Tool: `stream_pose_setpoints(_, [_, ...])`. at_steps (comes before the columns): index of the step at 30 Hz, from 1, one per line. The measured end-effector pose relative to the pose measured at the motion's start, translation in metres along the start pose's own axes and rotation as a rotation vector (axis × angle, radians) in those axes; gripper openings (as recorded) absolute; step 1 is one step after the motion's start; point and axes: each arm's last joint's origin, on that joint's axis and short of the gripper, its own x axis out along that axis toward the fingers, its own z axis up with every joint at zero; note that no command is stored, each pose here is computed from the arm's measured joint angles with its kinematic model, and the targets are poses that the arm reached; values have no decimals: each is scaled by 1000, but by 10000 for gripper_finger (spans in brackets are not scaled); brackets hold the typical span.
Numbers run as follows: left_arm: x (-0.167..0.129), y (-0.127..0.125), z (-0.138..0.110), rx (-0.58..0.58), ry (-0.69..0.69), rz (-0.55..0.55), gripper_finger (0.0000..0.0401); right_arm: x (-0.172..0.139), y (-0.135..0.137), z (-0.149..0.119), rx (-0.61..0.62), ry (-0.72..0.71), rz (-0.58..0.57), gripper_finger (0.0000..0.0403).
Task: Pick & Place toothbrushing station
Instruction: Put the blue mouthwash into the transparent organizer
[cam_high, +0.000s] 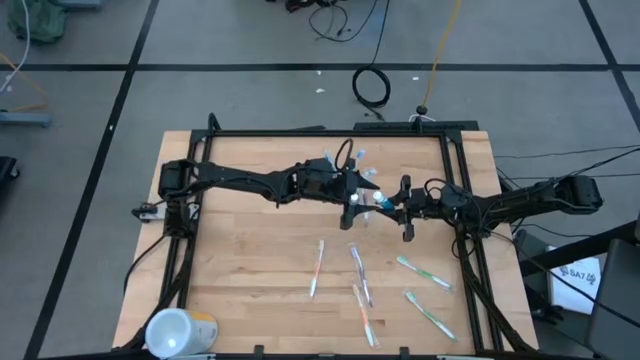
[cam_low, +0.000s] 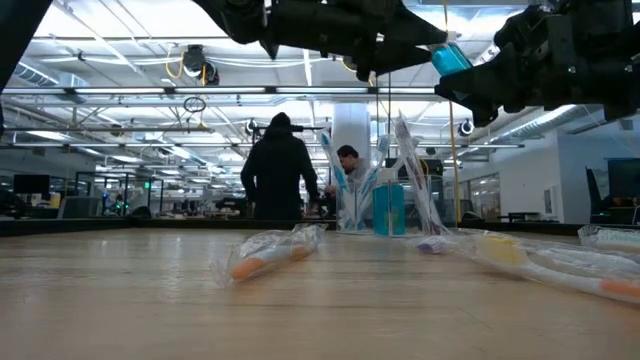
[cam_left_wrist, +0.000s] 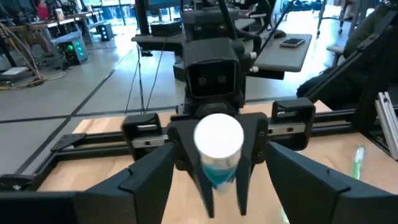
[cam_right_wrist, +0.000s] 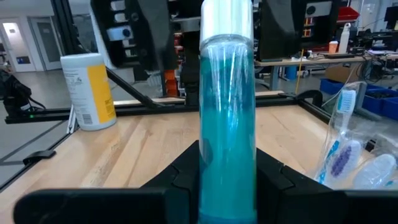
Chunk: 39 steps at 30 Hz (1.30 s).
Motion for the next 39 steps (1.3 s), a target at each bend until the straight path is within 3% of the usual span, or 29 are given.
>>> stream_pose_setpoints(9, [4, 1, -2, -43, -39, 5, 247, 0, 0, -1, -4, 10, -1, 80])
stream_pose_setpoints(29, [4, 1, -3, -44, -23, -11, 101, 0, 0, -1, -8, 11, -4, 88])
stream_pose_setpoints(39, [4, 1, -3, -47, -20, -7, 102, 0, 0, -1, -8, 12, -5, 121])
